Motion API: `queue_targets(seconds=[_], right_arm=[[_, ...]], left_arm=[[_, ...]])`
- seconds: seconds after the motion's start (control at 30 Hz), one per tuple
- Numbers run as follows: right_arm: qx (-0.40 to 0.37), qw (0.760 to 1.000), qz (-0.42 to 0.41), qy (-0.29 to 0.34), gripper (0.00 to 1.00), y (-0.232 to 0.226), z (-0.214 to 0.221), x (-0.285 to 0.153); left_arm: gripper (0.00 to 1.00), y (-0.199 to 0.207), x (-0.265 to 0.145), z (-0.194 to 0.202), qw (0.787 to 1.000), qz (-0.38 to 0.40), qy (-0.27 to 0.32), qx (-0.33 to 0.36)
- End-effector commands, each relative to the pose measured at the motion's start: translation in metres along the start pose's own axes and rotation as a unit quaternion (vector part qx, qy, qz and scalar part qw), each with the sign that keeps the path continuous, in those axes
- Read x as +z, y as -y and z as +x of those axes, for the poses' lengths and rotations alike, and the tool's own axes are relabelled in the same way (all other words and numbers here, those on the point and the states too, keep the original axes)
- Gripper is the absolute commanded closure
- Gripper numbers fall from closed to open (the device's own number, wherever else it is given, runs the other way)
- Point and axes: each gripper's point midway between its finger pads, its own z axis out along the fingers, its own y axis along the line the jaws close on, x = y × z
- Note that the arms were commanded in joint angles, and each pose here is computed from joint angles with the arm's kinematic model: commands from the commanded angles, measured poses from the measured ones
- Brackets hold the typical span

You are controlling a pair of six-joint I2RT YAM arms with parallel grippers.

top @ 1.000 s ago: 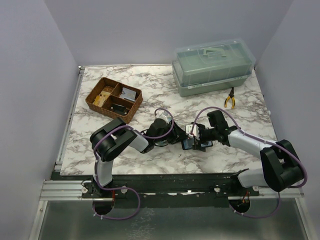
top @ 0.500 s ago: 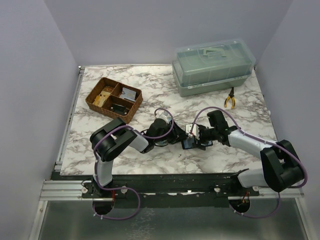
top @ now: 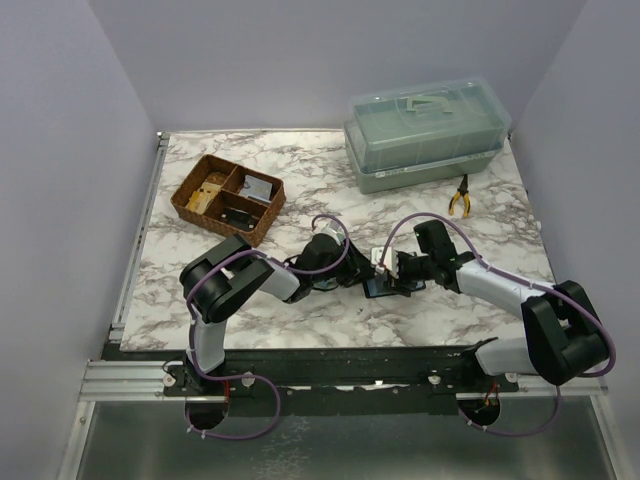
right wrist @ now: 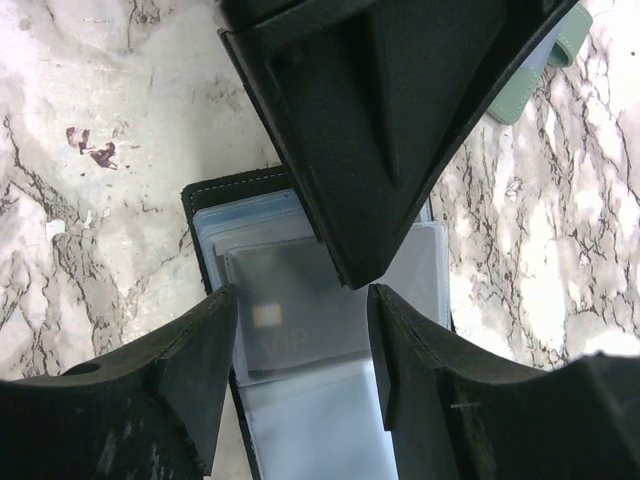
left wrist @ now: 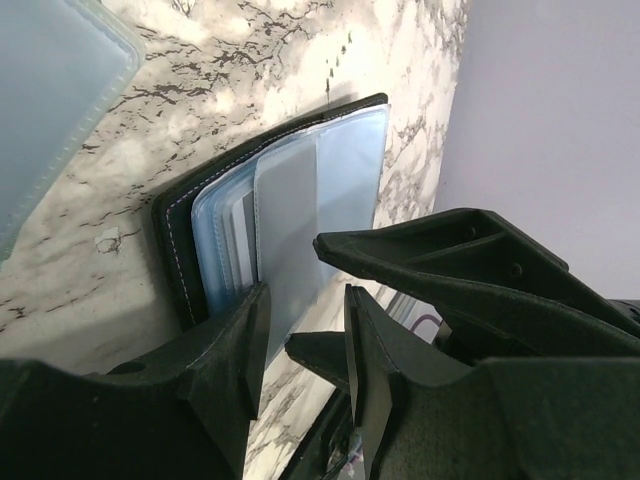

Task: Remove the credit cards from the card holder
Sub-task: Remove the credit card from the card holder.

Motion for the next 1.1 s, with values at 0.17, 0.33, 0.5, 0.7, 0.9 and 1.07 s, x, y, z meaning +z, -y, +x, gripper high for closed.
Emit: queue_targets(seconds=[0.17,0.33,0.5,0.7,0.9,1.07], right_arm=[[-0.010,0.999,0.053,-0.003,0.47,0.027,-0.009,-0.007],[-0.010,0.999,0.052,-0.001,0.48,0.027,-0.010,-0.008],[-0.012,0.998,0.055,0.006,0.52,0.028,-0.014,-0.010],[-0.012,0.999,0.029,0.020,0.61,0.018,-0.018,-0.010],[-0.007,1.000,-0.014,0.020,0.59,0.002,-0.013,-0.004],[-0.002,1.000,-0.015,0.009,0.54,0.002,-0.006,-0.001]], left_arm=[[0.53,-0.024,0.000,-0.002,0.998,-0.061,0.013,-0.007],[0.47,-0.006,-0.004,-0.009,0.999,-0.042,0.022,0.002],[0.47,-0.002,-0.006,-0.013,0.999,-0.037,0.025,-0.007],[0.47,-0.003,-0.007,-0.013,0.999,-0.038,0.025,-0.016],[0.47,0.002,-0.009,-0.019,0.999,-0.032,0.032,-0.018],[0.47,0.001,-0.011,-0.021,0.999,-0.033,0.036,-0.020]])
